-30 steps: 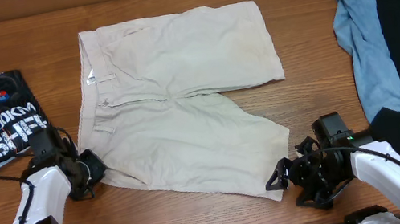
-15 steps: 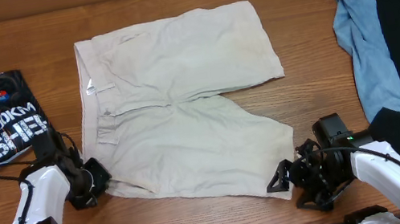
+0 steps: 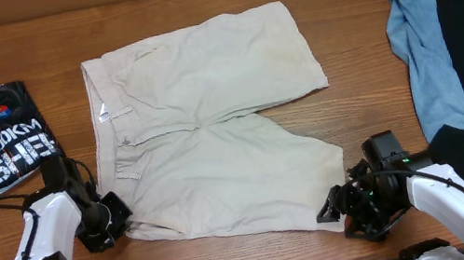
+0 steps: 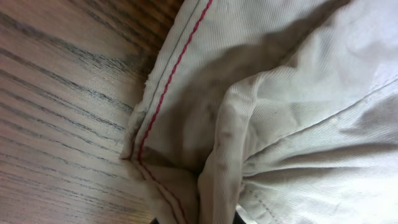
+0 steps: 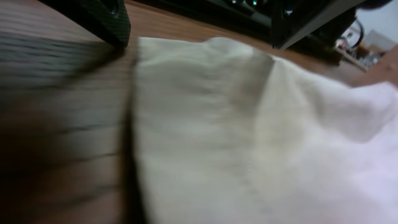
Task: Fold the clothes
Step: 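Grasp the left and right leg hems with the left and right grippers, then lift both hems and fold them up toward the waistband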
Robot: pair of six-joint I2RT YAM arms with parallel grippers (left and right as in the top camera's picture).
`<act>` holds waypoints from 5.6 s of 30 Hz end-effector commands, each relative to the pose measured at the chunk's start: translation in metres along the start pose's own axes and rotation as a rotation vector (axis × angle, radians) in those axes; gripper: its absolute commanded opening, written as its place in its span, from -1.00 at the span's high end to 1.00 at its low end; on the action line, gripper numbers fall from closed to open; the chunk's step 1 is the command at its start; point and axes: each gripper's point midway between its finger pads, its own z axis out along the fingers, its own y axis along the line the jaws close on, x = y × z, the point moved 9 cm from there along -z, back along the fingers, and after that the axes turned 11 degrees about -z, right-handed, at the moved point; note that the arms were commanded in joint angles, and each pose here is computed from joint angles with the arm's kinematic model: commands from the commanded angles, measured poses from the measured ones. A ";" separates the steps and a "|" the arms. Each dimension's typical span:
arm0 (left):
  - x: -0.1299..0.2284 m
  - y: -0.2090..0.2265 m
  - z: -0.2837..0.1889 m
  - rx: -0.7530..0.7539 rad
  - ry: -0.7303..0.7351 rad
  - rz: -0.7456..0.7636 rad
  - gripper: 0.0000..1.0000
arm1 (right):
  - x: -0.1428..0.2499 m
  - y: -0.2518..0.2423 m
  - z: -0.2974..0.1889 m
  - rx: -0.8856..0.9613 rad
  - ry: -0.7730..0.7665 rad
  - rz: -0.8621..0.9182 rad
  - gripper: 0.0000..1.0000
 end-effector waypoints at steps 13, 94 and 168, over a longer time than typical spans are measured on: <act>0.003 0.010 0.006 -0.076 0.005 -0.006 0.88 | 0.008 -0.016 -0.001 0.174 0.005 0.084 -0.12; 0.002 0.009 0.006 -0.070 -0.004 -0.003 0.85 | 0.001 -0.007 -0.006 0.137 -0.026 0.114 -0.32; 0.046 0.011 -0.202 0.233 -0.531 -0.098 0.92 | -0.073 0.143 -0.221 0.496 -0.757 -0.490 0.87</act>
